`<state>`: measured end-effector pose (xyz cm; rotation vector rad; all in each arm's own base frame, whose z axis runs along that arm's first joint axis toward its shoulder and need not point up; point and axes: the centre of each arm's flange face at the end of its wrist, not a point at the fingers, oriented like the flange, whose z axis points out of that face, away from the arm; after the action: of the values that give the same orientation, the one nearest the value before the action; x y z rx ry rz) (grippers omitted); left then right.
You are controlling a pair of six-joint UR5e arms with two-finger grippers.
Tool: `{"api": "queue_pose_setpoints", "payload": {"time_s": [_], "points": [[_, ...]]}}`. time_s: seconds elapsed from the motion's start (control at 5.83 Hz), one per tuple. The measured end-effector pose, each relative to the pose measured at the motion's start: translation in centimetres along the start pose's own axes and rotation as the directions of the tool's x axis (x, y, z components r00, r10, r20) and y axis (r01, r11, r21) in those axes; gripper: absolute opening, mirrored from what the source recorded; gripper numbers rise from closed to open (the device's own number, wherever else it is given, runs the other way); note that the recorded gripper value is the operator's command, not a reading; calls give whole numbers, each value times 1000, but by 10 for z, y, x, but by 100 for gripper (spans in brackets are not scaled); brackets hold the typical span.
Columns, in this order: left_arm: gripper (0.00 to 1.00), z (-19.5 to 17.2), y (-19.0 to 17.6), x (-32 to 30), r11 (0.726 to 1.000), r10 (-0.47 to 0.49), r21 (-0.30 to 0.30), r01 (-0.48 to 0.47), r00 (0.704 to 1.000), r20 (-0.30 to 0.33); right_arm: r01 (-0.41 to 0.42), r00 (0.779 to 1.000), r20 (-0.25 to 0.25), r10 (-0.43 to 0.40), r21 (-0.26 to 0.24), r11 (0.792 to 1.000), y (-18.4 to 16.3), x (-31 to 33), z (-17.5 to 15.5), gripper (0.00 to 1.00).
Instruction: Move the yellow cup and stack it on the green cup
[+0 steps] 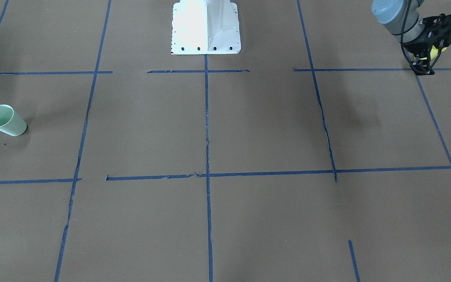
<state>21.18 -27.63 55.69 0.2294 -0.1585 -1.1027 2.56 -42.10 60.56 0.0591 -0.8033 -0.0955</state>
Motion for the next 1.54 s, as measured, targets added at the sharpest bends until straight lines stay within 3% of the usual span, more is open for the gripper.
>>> {"api": "queue_pose_setpoints", "payload": {"time_s": [0.34,0.69,1.03,1.2,1.54], "points": [[100,-7,36,-11,985,-174,34,171,974,143,15,1000,-1,-15,15,1000,-1,-1,-1,100],[100,9,73,2,927,-374,116,356,898,230,21,1000,-1,-21,21,1000,-2,-3,-3,100],[100,32,86,7,861,-507,200,469,826,245,33,999,-2,-32,30,999,-1,-5,-5,100],[100,46,89,5,846,-529,224,484,812,245,43,999,-3,-43,39,998,0,-5,-5,100],[100,75,106,3,847,-526,238,476,816,241,47,999,-4,-47,44,998,1,-5,-5,100]]}}
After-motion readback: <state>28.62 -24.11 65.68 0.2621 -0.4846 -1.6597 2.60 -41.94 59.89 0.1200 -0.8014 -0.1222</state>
